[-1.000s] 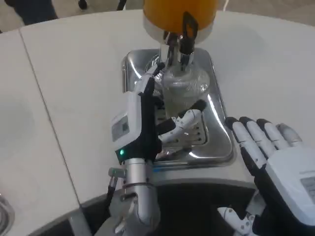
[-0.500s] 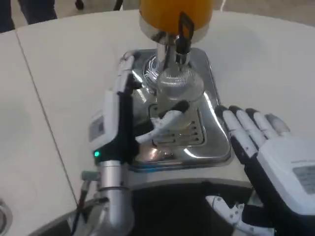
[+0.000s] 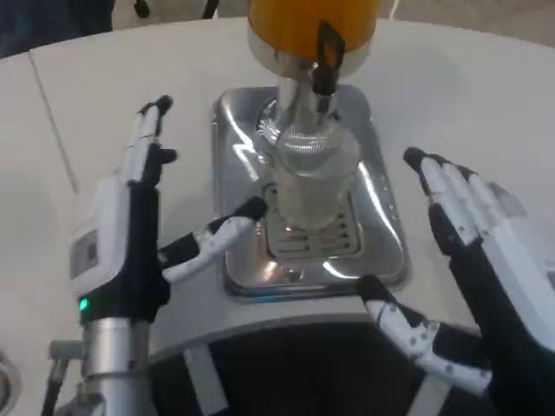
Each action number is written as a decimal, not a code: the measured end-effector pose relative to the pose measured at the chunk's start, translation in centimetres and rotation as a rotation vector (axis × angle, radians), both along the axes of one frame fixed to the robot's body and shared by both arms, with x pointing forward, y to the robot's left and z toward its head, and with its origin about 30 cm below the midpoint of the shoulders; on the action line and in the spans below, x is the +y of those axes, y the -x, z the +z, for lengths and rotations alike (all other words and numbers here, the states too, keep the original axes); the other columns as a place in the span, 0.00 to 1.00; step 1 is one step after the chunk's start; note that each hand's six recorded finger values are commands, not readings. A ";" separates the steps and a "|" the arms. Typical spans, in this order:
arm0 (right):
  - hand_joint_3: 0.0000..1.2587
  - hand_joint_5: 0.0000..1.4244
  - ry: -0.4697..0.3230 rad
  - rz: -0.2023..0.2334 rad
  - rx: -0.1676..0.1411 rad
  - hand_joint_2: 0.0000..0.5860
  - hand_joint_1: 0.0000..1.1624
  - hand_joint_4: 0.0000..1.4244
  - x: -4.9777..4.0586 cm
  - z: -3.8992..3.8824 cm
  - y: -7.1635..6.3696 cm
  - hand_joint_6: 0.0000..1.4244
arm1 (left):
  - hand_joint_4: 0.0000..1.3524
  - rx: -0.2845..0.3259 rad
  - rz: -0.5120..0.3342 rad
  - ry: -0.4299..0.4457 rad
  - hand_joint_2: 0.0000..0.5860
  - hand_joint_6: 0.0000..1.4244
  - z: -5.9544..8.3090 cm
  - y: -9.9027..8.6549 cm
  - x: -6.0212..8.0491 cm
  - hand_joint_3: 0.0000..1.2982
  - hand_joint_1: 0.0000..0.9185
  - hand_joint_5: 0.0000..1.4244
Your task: Grasp the cup under the faucet to collect the drink, then remove the cup.
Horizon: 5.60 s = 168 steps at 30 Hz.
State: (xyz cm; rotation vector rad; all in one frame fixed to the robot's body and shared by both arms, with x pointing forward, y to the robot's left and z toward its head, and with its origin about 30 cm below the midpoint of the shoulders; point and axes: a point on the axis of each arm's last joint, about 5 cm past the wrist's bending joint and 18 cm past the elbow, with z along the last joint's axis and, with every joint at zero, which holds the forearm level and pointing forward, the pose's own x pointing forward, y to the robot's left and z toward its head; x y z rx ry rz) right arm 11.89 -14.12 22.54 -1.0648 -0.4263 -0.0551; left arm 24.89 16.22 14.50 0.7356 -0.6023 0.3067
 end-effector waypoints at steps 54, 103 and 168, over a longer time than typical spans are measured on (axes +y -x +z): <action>0.00 0.00 -0.598 0.454 0.028 0.68 0.33 0.00 4.27 4.08 -11.0 0.00 | 0.00 0.272 0.056 -0.527 0.27 0.01 -0.2 11.6 4.2 0.00 0.00 0.00; 0.04 0.01 0.180 0.306 0.080 0.71 0.27 0.00 5.41 9.54 -9.0 0.04 | 0.00 0.263 0.067 -0.341 0.14 0.01 0.0 4.1 2.0 0.00 0.15 0.00; 0.00 0.00 0.364 0.040 0.031 0.54 0.57 0.00 -1.25 0.21 0.0 0.02 | 0.00 0.311 -0.065 -0.160 0.06 0.01 0.1 -1.1 -3.4 0.00 0.07 0.00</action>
